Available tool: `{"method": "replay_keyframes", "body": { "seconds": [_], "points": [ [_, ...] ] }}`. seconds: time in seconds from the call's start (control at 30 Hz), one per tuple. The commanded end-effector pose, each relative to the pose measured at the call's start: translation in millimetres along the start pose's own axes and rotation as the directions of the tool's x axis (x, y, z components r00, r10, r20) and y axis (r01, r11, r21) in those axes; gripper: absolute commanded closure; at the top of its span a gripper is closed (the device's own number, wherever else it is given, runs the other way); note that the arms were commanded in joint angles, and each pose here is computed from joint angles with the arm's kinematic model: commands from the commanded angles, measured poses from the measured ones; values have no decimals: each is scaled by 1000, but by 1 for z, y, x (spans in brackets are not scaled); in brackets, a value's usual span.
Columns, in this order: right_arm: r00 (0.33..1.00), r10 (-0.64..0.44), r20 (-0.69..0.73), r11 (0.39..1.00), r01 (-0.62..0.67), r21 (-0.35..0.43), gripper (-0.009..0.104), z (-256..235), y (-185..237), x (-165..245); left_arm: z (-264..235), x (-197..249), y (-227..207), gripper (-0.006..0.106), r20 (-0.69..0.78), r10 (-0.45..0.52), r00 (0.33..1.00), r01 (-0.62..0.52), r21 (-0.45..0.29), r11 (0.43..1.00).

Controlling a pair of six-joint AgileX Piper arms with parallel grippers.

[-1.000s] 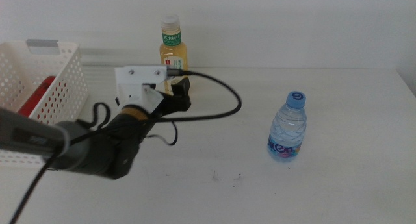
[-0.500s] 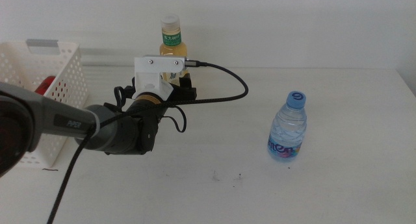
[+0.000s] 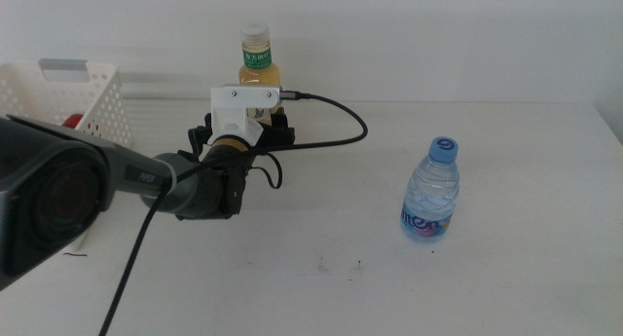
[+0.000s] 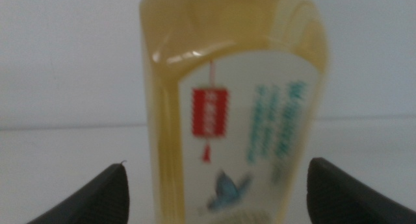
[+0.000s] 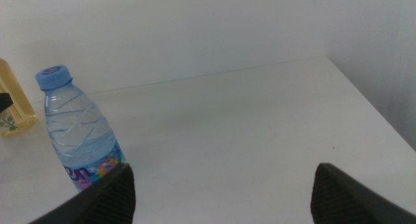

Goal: Use arms to grab the bottles and put them into the dustbin to the left of the table.

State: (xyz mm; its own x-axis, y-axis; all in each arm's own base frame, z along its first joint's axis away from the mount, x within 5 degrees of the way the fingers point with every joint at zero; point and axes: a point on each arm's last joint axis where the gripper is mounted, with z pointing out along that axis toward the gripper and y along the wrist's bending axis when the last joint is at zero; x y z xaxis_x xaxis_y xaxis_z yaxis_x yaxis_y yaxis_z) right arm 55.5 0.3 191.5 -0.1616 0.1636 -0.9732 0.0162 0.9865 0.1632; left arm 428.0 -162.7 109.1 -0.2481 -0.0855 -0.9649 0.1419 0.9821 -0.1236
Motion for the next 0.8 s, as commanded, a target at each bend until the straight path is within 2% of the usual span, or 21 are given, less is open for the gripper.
{"method": "replay_keyframes", "body": {
  "seconds": [0.0, 0.53, 0.63, 0.77],
  "points": [
    [1000, -14, 12, 1000, 13, 6, 5, 0, 0, 0, 10, -2, 4, 7, 29, 2, 1000, -1, -6, 1000],
    [1000, -14, 12, 1000, 13, 6, 5, 0, 0, 0, 53, 4, 8, 7, 101, -12, 995, 13, -12, 1000],
    [1000, -14, 12, 1000, 13, 6, 5, 0, 0, 0, 55, 6, 9, 15, 87, -16, 996, 17, -12, 1000],
    [1000, -14, 12, 1000, 13, 6, 5, 0, 0, 0, 53, 0, 1, 43, 67, 45, 997, -48, 45, 998]
  ]
}}
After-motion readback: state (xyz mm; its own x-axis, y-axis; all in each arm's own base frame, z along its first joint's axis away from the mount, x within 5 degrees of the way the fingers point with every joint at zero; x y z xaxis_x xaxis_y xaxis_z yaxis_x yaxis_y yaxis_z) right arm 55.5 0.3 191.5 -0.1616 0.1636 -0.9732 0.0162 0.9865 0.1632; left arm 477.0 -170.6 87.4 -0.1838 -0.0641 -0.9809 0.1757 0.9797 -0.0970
